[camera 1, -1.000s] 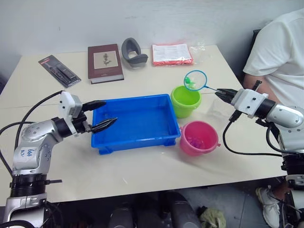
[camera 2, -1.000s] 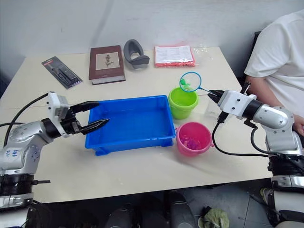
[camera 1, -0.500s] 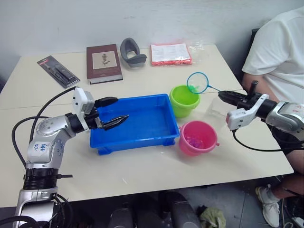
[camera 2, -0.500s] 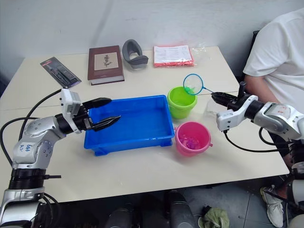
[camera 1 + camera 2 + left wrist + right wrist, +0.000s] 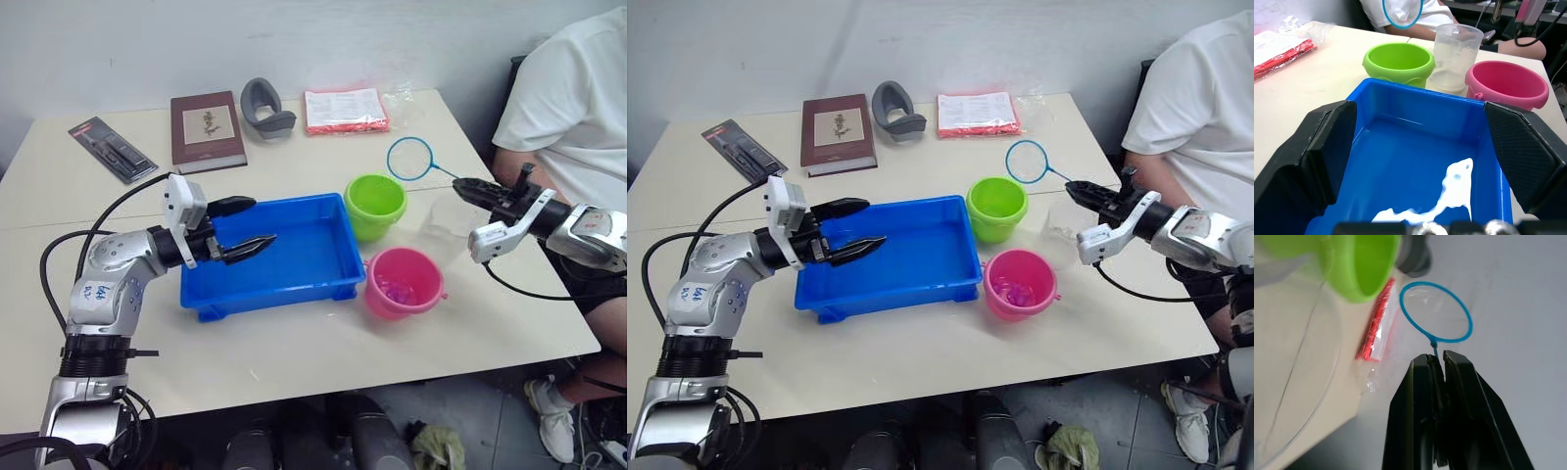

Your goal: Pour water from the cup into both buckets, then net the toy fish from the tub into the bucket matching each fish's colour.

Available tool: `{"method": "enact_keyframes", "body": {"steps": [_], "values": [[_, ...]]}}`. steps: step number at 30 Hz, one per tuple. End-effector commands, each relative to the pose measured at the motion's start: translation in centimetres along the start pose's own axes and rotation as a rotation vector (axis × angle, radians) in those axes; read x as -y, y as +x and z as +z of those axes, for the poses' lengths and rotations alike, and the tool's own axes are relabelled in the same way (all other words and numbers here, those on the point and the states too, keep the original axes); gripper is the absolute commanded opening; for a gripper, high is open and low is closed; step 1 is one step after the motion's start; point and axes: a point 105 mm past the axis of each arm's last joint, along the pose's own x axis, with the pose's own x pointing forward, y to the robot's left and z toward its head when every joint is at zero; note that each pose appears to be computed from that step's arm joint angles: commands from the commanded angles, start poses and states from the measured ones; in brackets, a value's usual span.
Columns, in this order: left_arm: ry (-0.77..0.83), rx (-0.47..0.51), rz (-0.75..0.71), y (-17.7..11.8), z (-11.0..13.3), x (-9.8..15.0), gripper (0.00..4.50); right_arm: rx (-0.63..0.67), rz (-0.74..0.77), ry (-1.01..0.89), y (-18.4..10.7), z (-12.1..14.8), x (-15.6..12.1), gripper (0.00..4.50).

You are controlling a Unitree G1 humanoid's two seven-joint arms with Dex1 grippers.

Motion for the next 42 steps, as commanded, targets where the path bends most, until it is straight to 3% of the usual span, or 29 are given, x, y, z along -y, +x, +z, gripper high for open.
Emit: {"method": "enact_keyframes", "body": {"steps": [1,3,5,10,12,14,18,20,25,30,31,32,39,42], "values": [[0.020,0.077,-0.006,-3.0,2.6,0.1,4.46,0.175,-0.140,0.417,0.4,3.8,3.6,0.00],[0.007,0.105,-0.052,-4.6,3.8,1.1,4.46,0.316,-0.077,0.643,0.5,7.0,4.2,0.00],[-0.002,0.073,-0.054,-6.1,3.8,1.7,4.46,0.423,0.077,0.823,0.2,9.8,3.4,0.00],[0.000,-0.081,-0.149,-9.0,2.2,5.1,4.46,0.616,0.328,1.037,-0.1,15.4,1.9,0.00],[-0.011,-0.195,-0.234,-10.0,0.6,7.3,4.46,0.647,0.429,1.112,0.0,17.6,0.0,0.00],[-0.019,-0.266,-0.282,-10.8,-0.4,8.6,4.46,0.649,0.480,1.145,0.2,18.7,-1.4,0.00],[-0.043,-0.304,-0.269,-11.4,-1.7,9.8,4.46,0.671,0.639,1.186,0.3,22.2,-6.0,0.00],[-0.023,-0.411,-0.338,-12.0,-3.1,11.3,4.46,0.687,0.754,1.112,0.3,23.7,-9.4,0.00],[-0.023,-0.376,-0.292,-11.1,-3.1,11.2,4.46,0.686,0.777,1.029,1.8,25.0,-13.6,0.00],[-0.023,-0.379,-0.254,-11.3,-3.0,10.6,4.46,0.686,0.723,1.016,3.9,25.9,-14.6,0.00],[-0.025,-0.380,-0.242,-11.4,-3.0,10.4,4.50,0.684,0.716,1.035,4.2,26.0,-14.6,0.84],[-0.026,-0.381,-0.235,-11.5,-3.0,10.2,4.50,0.690,0.714,1.053,4.4,26.1,-14.4,1.05],[-0.065,-0.414,-0.163,-13.3,-2.9,10.0,4.50,0.773,0.597,1.102,2.6,25.0,-9.9,4.48],[-0.054,-0.464,-0.087,-15.0,-3.4,10.0,4.50,0.837,0.621,1.184,-0.8,23.9,-6.3,4.48]]}}
